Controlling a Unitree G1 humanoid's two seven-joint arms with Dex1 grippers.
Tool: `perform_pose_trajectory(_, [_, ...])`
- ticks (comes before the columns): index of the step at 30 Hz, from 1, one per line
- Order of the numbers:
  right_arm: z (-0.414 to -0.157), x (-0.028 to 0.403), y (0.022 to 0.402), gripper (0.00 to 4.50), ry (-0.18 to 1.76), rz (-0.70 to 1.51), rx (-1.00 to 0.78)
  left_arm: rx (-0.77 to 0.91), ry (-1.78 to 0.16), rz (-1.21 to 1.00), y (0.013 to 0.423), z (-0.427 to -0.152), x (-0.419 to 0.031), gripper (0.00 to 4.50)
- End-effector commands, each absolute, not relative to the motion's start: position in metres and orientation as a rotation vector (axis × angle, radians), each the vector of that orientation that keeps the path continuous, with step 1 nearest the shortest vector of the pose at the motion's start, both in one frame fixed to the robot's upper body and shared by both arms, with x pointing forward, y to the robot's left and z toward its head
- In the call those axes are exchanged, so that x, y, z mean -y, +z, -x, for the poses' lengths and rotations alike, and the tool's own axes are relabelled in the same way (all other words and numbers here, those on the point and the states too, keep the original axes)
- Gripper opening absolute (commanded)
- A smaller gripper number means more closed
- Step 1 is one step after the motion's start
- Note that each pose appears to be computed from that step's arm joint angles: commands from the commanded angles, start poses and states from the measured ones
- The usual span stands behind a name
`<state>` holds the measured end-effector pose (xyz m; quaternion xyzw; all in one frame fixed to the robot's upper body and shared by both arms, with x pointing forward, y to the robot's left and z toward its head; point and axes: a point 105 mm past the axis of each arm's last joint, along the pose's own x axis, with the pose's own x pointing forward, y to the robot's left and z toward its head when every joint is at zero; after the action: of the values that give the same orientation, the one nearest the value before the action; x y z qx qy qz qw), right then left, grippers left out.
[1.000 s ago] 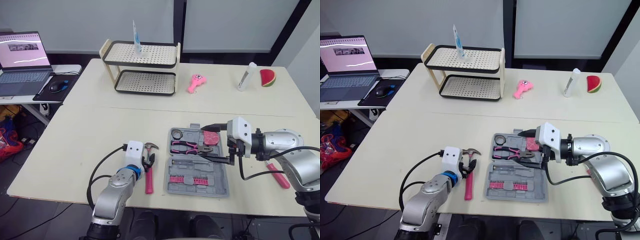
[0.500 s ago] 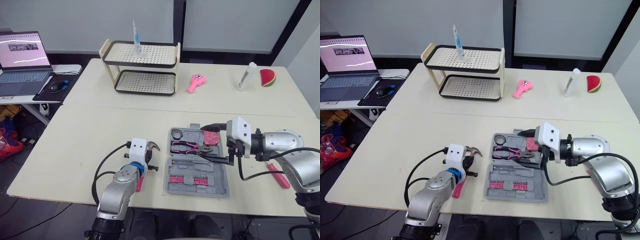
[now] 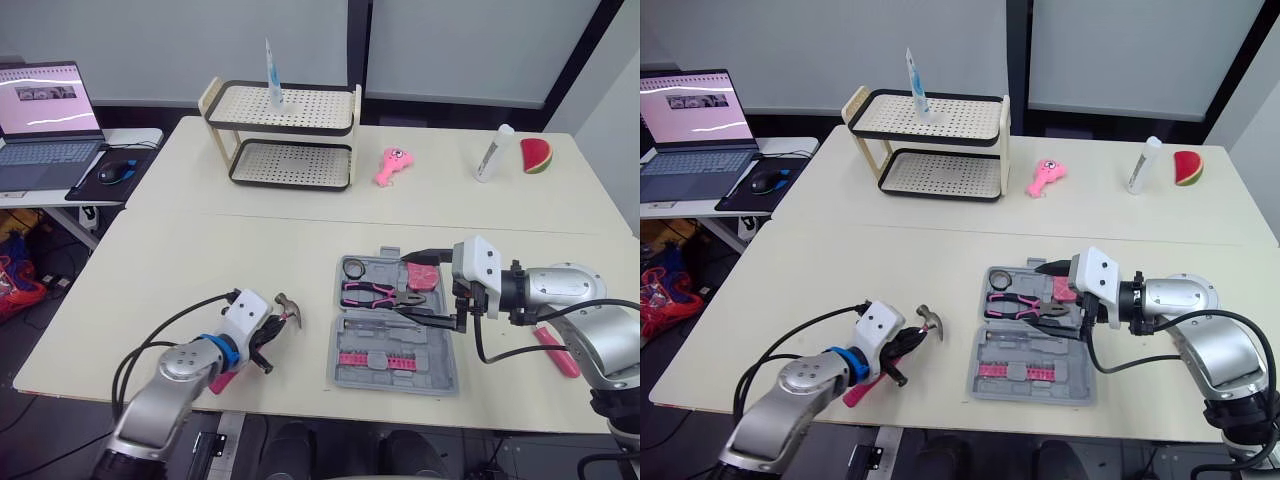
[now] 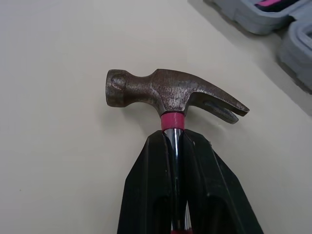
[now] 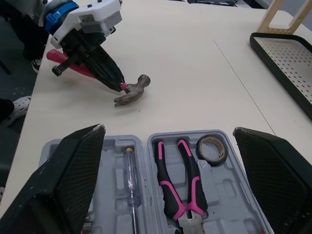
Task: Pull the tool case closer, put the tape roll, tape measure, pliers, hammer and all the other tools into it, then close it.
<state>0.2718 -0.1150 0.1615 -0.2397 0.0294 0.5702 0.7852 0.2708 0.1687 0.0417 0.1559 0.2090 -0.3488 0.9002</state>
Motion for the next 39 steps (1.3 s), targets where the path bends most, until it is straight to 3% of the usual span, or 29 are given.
perform_pose_trajectory(1, [-0.27, 0.115, 0.172, 4.5, 1.226, 0.534, -0.016, -0.366, -0.891, -0.37, 0.062, -0.273, -0.176, 0.06])
perform_pose_trajectory(9, [-0.264, 0.119, 0.174, 4.5, 1.228, 0.544, -0.033, -0.393, -1.111, -0.574, 0.093, -0.293, -0.204, 0.06])
perform_pose_trajectory(16, [-0.256, 0.122, 0.174, 4.5, 1.218, 0.54, -0.067, -0.375, -1.298, -0.651, 0.132, -0.298, -0.175, 0.06])
perform_pose_trajectory(20, [-0.245, 0.135, 0.167, 4.5, 1.202, 0.53, -0.163, -0.315, -1.442, -0.604, 0.157, -0.298, -0.119, 0.06])
perform_pose_trajectory(39, [-0.229, 0.175, 0.17, 4.5, 1.037, 0.543, -0.337, -0.27, -1.705, -0.58, 0.104, -0.26, 0.012, 0.06])
